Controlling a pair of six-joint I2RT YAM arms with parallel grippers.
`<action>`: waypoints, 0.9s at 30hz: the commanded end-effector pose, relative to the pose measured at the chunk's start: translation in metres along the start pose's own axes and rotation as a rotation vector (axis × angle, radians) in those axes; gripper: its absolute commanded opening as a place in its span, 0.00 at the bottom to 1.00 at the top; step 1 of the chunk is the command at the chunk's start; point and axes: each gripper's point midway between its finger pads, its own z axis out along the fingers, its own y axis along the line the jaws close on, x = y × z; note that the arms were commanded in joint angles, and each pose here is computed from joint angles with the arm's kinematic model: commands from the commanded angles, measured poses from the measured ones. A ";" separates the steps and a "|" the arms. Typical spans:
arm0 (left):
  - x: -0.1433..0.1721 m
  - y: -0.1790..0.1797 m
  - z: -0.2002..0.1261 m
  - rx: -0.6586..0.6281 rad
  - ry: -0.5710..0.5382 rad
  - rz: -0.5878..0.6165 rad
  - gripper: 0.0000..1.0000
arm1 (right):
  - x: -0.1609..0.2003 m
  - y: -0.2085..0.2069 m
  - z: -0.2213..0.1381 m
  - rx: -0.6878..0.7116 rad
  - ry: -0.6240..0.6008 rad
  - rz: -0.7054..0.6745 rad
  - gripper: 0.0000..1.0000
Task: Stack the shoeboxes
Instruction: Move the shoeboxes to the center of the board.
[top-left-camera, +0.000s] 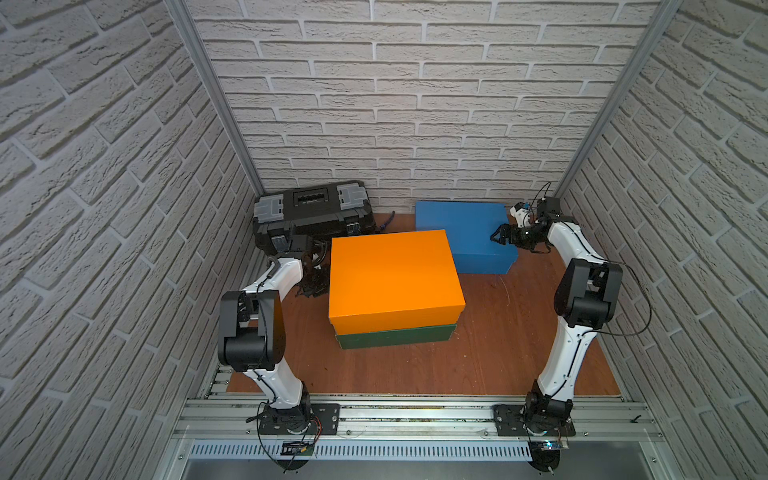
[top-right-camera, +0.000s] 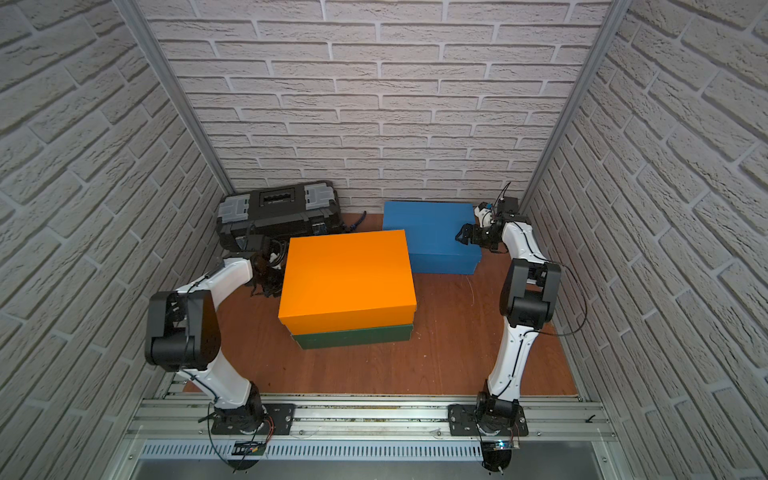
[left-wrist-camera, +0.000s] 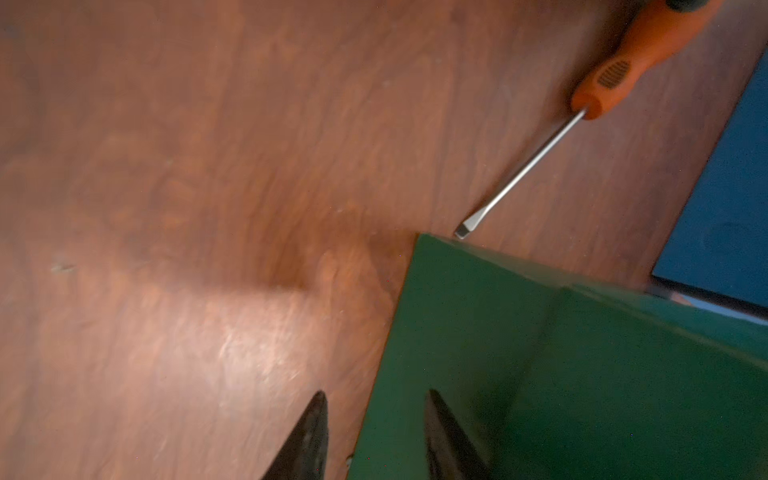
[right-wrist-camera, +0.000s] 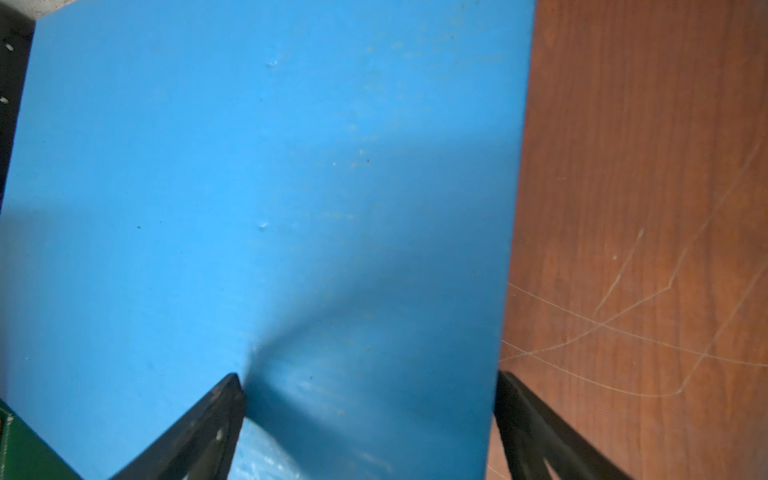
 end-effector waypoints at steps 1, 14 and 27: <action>-0.005 -0.012 0.009 0.049 -0.010 0.048 0.42 | 0.052 0.013 0.024 0.015 0.201 -0.018 0.93; -0.005 -0.068 0.019 0.130 0.011 0.191 0.50 | 0.050 0.015 0.015 0.027 0.187 -0.051 0.93; 0.020 -0.117 0.042 0.168 0.061 0.174 0.52 | 0.041 0.027 0.015 -0.058 0.168 -0.032 0.93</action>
